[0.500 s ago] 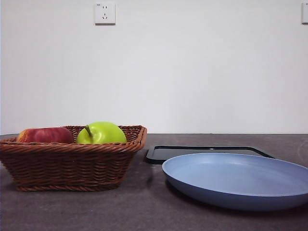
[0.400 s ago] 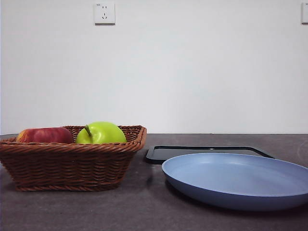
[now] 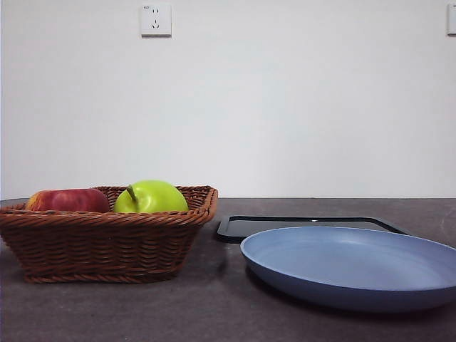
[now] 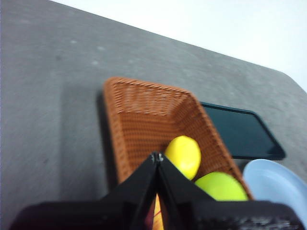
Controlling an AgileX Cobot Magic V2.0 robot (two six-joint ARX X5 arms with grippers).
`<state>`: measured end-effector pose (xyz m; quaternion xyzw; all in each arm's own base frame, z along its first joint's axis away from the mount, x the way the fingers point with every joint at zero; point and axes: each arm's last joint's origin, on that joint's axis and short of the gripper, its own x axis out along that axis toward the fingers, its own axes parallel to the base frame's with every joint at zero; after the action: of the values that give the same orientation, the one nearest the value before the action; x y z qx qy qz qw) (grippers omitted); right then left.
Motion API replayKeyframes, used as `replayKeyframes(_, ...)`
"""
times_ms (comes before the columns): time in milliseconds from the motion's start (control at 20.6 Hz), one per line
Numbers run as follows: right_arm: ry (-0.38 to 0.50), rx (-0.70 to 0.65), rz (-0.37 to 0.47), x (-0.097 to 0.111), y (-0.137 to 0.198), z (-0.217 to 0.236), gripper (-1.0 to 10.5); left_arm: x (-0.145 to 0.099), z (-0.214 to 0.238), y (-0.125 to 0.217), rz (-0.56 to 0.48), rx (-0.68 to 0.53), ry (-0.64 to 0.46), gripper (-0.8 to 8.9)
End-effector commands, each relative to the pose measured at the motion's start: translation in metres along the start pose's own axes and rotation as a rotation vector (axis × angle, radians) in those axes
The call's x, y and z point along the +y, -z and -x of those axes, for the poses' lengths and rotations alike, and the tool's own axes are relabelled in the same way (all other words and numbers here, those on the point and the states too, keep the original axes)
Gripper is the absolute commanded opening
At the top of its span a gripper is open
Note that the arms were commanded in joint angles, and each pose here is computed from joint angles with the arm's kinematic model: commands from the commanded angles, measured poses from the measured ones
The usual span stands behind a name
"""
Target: Take the lemon from the basket,put the lemon in the plate,hand out the plate
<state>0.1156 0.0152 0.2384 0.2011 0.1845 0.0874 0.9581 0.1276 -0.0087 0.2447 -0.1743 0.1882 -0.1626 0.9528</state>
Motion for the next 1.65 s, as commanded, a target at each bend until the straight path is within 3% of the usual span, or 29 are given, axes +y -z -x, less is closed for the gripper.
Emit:
replayKeyframes(49,0.015,0.048,0.089,0.007,-0.016,-0.002,0.0,-0.006,-0.007,-0.02,-0.04,0.044,0.047,0.07)
replayKeyframes(485,0.109,0.395,0.178,0.01,-0.035,-0.03,0.0,-0.015,-0.05,-0.058,-0.077,0.331,0.179,0.06)
replayKeyframes(679,0.014,0.641,0.157,0.004,-0.022,-0.056,0.1,-0.024,-0.073,-0.063,-0.102,0.469,0.221,0.07)
replayKeyframes(825,0.027,0.742,0.128,-0.001,-0.012,-0.072,1.0,-0.033,-0.077,-0.06,-0.125,0.487,0.253,0.19)
replayKeyframes(971,0.048,0.812,0.108,-0.007,-0.004,-0.086,2.6,-0.037,-0.078,-0.059,-0.138,0.489,0.264,2.33)
replayKeyframes(1068,0.054,0.841,0.099,-0.011,0.001,-0.095,3.0,-0.038,-0.078,-0.058,-0.139,0.489,0.27,3.18)
replayKeyframes(1407,0.041,0.898,0.065,-0.017,0.026,-0.139,2.9,-0.044,-0.08,-0.057,-0.139,0.493,0.292,3.26)
replayKeyframes(1650,0.009,0.934,0.02,-0.02,0.034,-0.147,0.8,-0.044,-0.08,-0.057,-0.141,0.492,0.286,3.26)
